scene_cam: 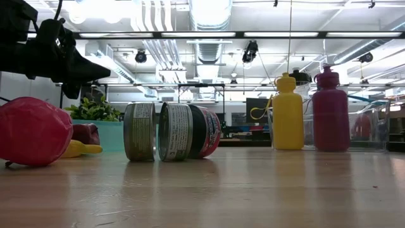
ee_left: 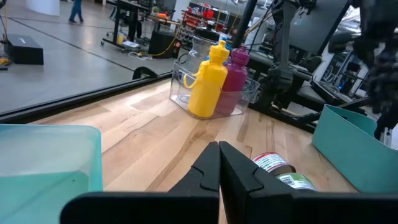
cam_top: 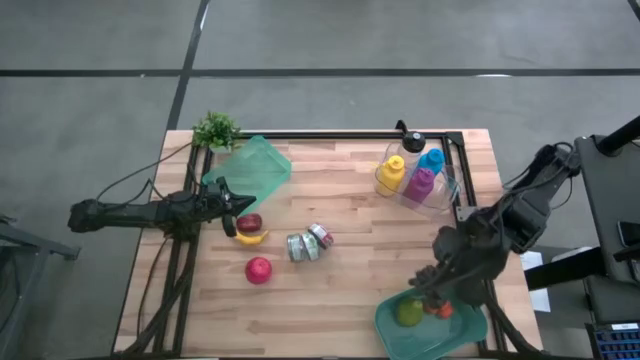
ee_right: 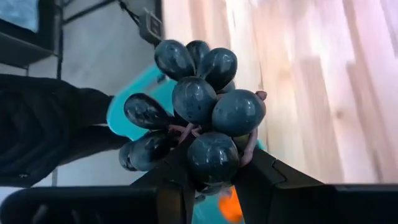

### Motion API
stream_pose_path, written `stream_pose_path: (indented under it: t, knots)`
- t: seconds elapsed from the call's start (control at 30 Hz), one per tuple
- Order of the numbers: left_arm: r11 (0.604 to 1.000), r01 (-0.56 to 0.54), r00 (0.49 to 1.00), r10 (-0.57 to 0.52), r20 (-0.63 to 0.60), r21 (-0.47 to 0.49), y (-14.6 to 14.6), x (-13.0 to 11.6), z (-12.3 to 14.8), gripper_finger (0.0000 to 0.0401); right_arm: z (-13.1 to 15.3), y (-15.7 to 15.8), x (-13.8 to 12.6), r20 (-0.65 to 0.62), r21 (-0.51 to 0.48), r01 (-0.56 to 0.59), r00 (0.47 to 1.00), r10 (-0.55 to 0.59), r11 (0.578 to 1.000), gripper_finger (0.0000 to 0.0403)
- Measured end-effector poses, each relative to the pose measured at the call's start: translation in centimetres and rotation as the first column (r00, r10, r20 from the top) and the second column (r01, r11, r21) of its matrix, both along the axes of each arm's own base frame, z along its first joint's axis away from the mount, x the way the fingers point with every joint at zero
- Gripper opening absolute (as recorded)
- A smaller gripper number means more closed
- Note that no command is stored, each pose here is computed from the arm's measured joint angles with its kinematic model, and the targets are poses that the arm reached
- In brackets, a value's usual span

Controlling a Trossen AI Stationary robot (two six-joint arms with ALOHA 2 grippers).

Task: Pick & Place Food Item
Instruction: Put the black grapes into the dark green bin

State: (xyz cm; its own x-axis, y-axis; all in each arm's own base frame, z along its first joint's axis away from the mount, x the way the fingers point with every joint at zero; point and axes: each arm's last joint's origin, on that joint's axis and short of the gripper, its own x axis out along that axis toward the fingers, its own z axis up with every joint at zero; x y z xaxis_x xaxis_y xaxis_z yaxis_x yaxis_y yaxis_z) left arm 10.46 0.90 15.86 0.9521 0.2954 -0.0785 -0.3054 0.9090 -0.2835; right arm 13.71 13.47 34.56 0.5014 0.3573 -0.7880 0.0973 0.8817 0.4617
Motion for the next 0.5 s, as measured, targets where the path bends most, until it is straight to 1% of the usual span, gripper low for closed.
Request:
stream_pose_path:
  t: [0.1, 0.17, 0.3, 0.5]
  knots:
    - [1.000, 0.000, 1.000, 0.000, 0.000, 0.000, 0.0, 0.0, 0.0, 0.0001, -1.9, 0.8, -0.6, -0.061, 0.013, 0.038, 0.997, -0.037, 0.999, 0.0084]
    - [1.000, 0.000, 1.000, 0.000, 0.000, 0.000, 0.0, 0.0, 0.0, 0.0001, -3.2, 1.5, -0.8, -0.064, 0.026, 0.047, 0.997, -0.045, 0.999, 0.0084]
    - [1.000, 0.000, 1.000, 0.000, 0.000, 0.000, 0.0, 0.0, 0.0, 0.0001, -5.5, 2.7, -1.0, -0.034, 0.062, 0.001, 0.999, 0.001, 0.998, 0.0084]
    - [1.000, -0.001, 1.000, 0.001, 0.001, 0.000, 0.0, 0.0, 0.0, 0.0001, -9.0, 3.0, -1.8, -0.108, 0.065, 0.051, 0.993, -0.043, 0.997, 0.0084]
